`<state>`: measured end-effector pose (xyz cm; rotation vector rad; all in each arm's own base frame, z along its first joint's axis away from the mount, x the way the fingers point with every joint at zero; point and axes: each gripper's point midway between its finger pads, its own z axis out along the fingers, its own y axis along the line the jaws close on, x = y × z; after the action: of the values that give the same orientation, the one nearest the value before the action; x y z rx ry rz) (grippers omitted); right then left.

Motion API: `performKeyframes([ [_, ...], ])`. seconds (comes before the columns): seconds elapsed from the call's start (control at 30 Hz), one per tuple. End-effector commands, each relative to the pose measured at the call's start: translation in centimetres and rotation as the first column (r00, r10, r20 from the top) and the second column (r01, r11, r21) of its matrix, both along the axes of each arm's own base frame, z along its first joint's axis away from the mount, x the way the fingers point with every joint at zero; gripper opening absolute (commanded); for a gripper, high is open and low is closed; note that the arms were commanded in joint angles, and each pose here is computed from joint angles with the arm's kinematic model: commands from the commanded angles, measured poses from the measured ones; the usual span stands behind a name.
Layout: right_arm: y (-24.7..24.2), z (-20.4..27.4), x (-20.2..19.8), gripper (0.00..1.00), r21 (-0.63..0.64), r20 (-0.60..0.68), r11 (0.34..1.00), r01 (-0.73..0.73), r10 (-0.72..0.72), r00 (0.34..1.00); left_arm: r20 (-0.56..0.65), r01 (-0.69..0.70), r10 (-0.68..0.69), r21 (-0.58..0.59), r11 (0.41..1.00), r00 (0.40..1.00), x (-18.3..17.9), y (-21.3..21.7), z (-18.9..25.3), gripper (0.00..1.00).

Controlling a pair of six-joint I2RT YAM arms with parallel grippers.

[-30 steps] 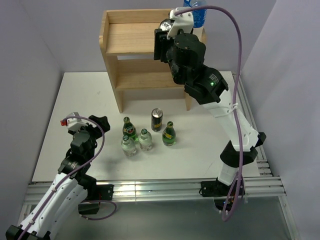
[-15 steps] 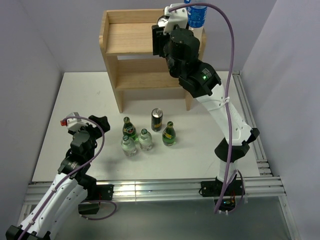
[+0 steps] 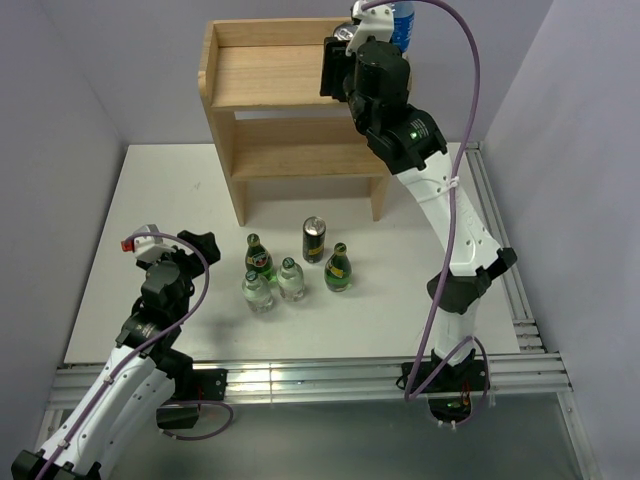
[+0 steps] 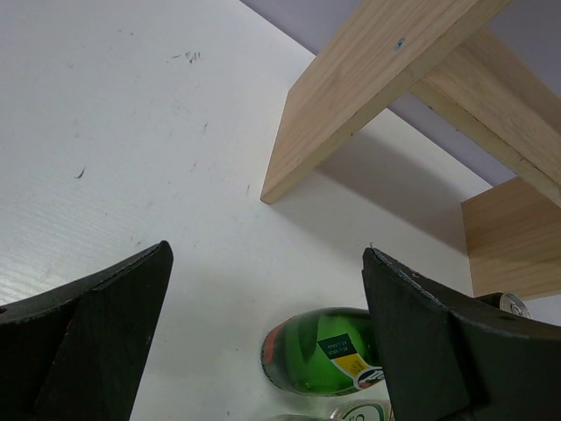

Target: Place and organize the beverage onto the shelf

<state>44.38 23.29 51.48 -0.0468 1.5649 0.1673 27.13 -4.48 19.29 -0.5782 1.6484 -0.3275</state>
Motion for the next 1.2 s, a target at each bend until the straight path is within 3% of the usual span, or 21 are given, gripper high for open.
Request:
performKeyframes([
  [0.0, -0.1, 5.1, -0.8, 0.00, 0.121, 0.140, 0.992, -0.043, 0.026, 0.990, 0.016, -0.013, 0.013, -0.006, 1.000, 1.000, 0.2, 0.1, 0.4, 0.97],
  [0.27, 0.5, 3.3, 0.4, 0.00, 0.109, 0.105, 0.993, -0.041, 0.029, 0.994, 0.016, -0.014, 0.014, -0.005, 1.000, 1.000, 0.1, 0.2, 0.4, 0.97],
  [0.37, 0.6, 2.8, 0.8, 0.14, 0.105, 0.096, 0.994, -0.037, 0.027, 0.995, 0.015, -0.017, 0.017, -0.004, 1.000, 1.000, 0.1, 0.2, 0.4, 0.97],
  [0.47, 0.8, 2.3, 1.1, 0.44, 0.097, 0.088, 0.995, -0.037, 0.029, 0.996, 0.016, -0.017, 0.017, -0.005, 1.000, 1.000, 0.1, 0.2, 0.5, 0.97],
  [0.5, 0.9, 2.0, 1.2, 0.59, 0.095, 0.082, 0.995, -0.037, 0.029, 0.996, 0.015, -0.019, 0.019, -0.004, 1.000, 1.000, 0.1, 0.3, 0.4, 0.97],
  [0.73, 1.2, 1.1, 1.8, 0.75, 0.083, 0.066, 0.996, -0.029, 0.024, 0.998, 0.020, -0.019, 0.019, -0.006, 1.000, 1.000, 0.1, 0.3, 0.7, 0.97],
  [0.8, 1.4, 0.8, 1.9, 0.86, 0.080, 0.062, 0.996, -0.032, 0.027, 0.998, 0.021, -0.022, 0.022, -0.007, 1.000, 1.000, 0.1, 0.3, 0.7, 0.97],
  [1.17, 1.2, 0.1, 2.2, 0.87, 0.075, 0.050, 0.997, -0.016, 0.012, 0.999, 0.021, -0.025, 0.026, -0.009, 1.000, 0.999, 0.0, 0.4, 0.7, 0.97],
])
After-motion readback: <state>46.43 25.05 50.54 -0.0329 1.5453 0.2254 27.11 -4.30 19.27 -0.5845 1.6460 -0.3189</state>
